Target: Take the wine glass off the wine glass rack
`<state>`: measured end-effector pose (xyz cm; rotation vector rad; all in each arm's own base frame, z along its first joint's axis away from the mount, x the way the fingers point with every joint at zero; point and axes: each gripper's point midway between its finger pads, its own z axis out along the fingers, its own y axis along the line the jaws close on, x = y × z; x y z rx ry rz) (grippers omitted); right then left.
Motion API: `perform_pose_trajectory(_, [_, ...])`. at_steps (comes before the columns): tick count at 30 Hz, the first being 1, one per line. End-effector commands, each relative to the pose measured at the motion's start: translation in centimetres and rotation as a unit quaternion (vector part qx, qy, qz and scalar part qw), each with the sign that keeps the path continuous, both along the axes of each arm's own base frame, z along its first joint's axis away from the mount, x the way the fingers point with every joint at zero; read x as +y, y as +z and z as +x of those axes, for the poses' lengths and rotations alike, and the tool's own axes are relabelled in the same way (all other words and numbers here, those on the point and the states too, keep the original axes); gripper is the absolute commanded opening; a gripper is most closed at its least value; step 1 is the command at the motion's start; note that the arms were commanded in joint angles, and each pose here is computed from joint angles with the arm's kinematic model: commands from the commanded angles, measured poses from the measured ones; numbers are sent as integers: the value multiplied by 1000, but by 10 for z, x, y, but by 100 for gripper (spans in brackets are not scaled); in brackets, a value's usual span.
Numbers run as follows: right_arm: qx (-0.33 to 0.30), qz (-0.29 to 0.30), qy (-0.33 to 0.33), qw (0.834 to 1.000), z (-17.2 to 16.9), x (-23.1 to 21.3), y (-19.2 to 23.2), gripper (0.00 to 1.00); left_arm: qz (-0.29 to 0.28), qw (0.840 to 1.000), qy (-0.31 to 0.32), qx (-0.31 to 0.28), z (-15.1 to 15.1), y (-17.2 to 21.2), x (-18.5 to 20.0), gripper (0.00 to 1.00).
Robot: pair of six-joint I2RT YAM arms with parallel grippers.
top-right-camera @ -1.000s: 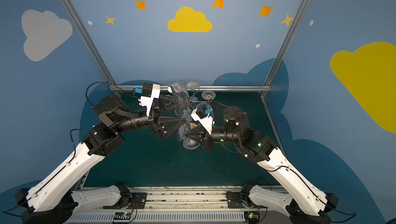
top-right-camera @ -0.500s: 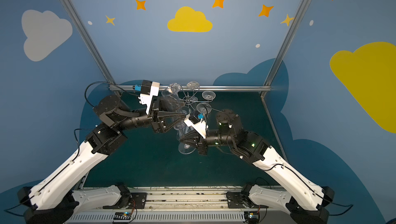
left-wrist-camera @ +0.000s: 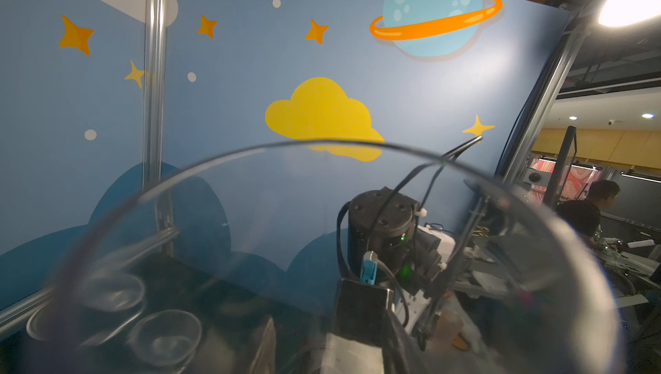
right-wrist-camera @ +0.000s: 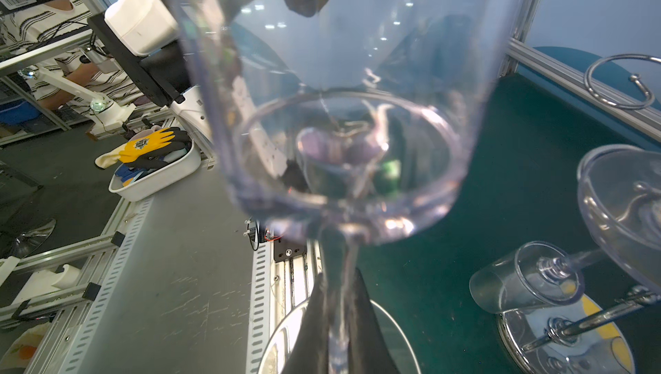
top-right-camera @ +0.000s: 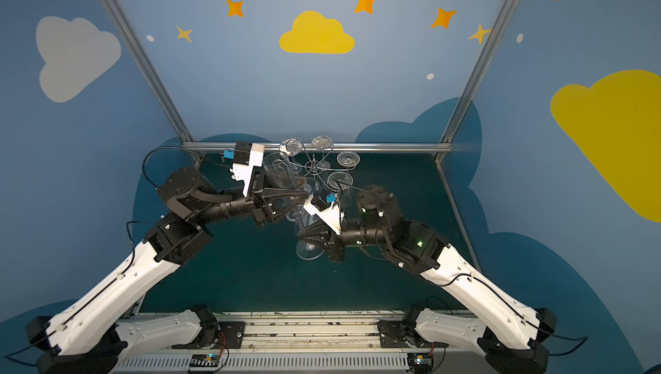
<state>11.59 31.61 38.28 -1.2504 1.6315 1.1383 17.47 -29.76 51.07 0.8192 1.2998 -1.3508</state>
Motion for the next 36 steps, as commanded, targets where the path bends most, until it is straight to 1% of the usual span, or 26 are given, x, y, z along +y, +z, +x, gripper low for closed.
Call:
perform_pose_trajectory(1, [-11, 9, -20, 1000, 7, 1, 4, 47, -21, 999, 13, -35, -9, 15, 12, 41])
perform_pose_trajectory(2, [-14, 10, -24, 1000, 9, 1, 5, 60, -21, 999, 18, -36, -9, 15, 14, 41])
perform_pose_trajectory(3, [-18, 13, -31, 999, 11, 0, 7, 66, -20, 999, 22, -38, -9, 13, 15, 40])
perform_pose_trajectory(4, [-23, 18, -43, 999, 14, -3, 10, 77, -19, 998, 33, -41, -9, 13, 19, 40])
perform_pose_trajectory(5, [-30, 24, -55, 998, 17, -5, 14, 82, -17, 998, 48, -42, -8, 11, 23, 40])
perform_pose_trajectory(7, [-45, 37, -73, 996, 20, -11, 22, 86, -7, 996, 78, -48, -7, 6, 33, 40])
perform_pose_trajectory(10, [-73, 57, -101, 991, 23, -23, 37, 87, 11, 990, 131, -60, -6, -4, 53, 40])
perform_pose_trajectory(12, [-94, 68, -124, 986, 26, -34, 46, 87, 28, 983, 169, -69, -5, -14, 67, 40])
perform_pose_trajectory(13, [-105, 73, -140, 982, 28, -41, 51, 88, 37, 976, 199, -74, -2, -19, 78, 40])
perform_pose_trajectory(15, [-127, 83, -172, 973, 32, -55, 57, 88, 52, 961, 259, -84, 6, -29, 98, 41])
perform_pose_trajectory(17, [-148, 95, -206, 963, 36, -70, 61, 89, 64, 940, 319, -100, 13, -41, 118, 41])
perform_pose_trajectory(22, [-172, 106, -277, 939, 41, -109, 63, 89, 90, 891, 426, -129, 33, -61, 150, 43])
perform_pose_trajectory(26, [-163, 91, -319, 929, 41, -135, 53, 89, 96, 858, 479, -160, 52, -64, 157, 43])
perform_pose_trajectory(28, [-152, 85, -335, 926, 40, -145, 45, 89, 106, 841, 501, -175, 68, -69, 155, 43])
perform_pose_trajectory(29, [-149, 85, -341, 924, 40, -150, 42, 89, 112, 835, 507, -179, 76, -71, 153, 43])
perform_pose_trajectory(32, [-145, 80, -362, 917, 40, -162, 33, 89, 130, 824, 524, -171, 109, -85, 153, 43])
perform_pose_trajectory(36, [-148, 67, -392, 905, 45, -175, 26, 89, 126, 815, 547, -145, 157, -105, 167, 42])
